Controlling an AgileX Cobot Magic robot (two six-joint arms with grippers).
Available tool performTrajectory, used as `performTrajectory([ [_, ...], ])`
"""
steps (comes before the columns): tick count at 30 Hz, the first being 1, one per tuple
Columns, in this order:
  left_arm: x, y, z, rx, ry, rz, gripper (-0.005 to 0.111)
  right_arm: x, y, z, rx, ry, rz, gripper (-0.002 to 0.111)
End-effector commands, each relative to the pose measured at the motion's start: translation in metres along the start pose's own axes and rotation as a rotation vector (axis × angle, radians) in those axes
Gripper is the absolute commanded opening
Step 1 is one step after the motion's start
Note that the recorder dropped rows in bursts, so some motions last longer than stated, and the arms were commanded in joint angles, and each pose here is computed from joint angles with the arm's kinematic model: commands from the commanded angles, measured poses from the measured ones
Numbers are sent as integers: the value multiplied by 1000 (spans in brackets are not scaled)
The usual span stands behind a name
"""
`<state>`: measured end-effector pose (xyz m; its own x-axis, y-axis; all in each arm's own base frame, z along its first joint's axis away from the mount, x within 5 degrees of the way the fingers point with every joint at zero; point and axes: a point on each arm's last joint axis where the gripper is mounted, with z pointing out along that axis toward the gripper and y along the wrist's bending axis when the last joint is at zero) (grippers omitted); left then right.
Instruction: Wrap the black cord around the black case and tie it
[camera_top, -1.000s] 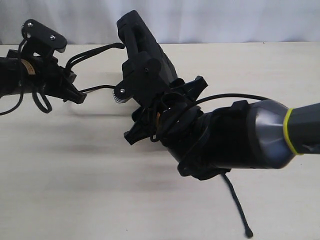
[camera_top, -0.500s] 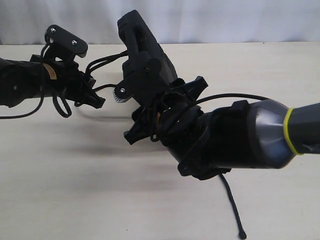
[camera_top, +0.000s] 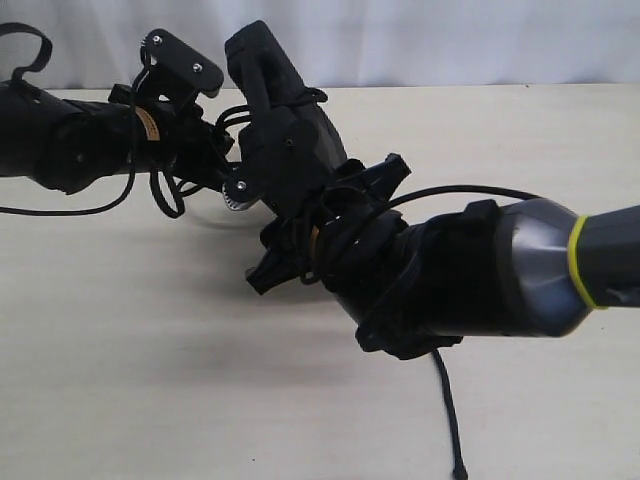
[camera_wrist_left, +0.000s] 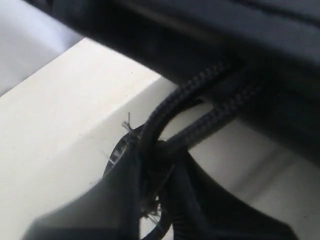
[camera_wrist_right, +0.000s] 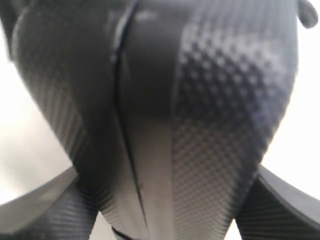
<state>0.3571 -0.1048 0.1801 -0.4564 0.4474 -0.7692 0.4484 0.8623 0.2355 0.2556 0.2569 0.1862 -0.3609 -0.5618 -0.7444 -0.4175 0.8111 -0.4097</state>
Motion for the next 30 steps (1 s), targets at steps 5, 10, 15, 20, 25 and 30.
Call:
performTrajectory([
  [5,-4,-1,3,7,-25,71,0,2,3,-1,-42,31,-148,4],
  [10,-1,-2,6,13,-13,88,0,10,5,7,-12,63,-236,5],
  [15,-1,-2,6,13,-13,88,0,14,3,11,46,87,-258,25],
  [20,-1,-2,6,13,-11,88,0,14,2,11,60,96,-233,72],
  [25,-1,-2,6,14,-7,88,0,14,-3,3,56,143,-132,84],
  [30,-1,-2,6,14,-5,88,0,4,-15,-17,29,166,-65,84],
])
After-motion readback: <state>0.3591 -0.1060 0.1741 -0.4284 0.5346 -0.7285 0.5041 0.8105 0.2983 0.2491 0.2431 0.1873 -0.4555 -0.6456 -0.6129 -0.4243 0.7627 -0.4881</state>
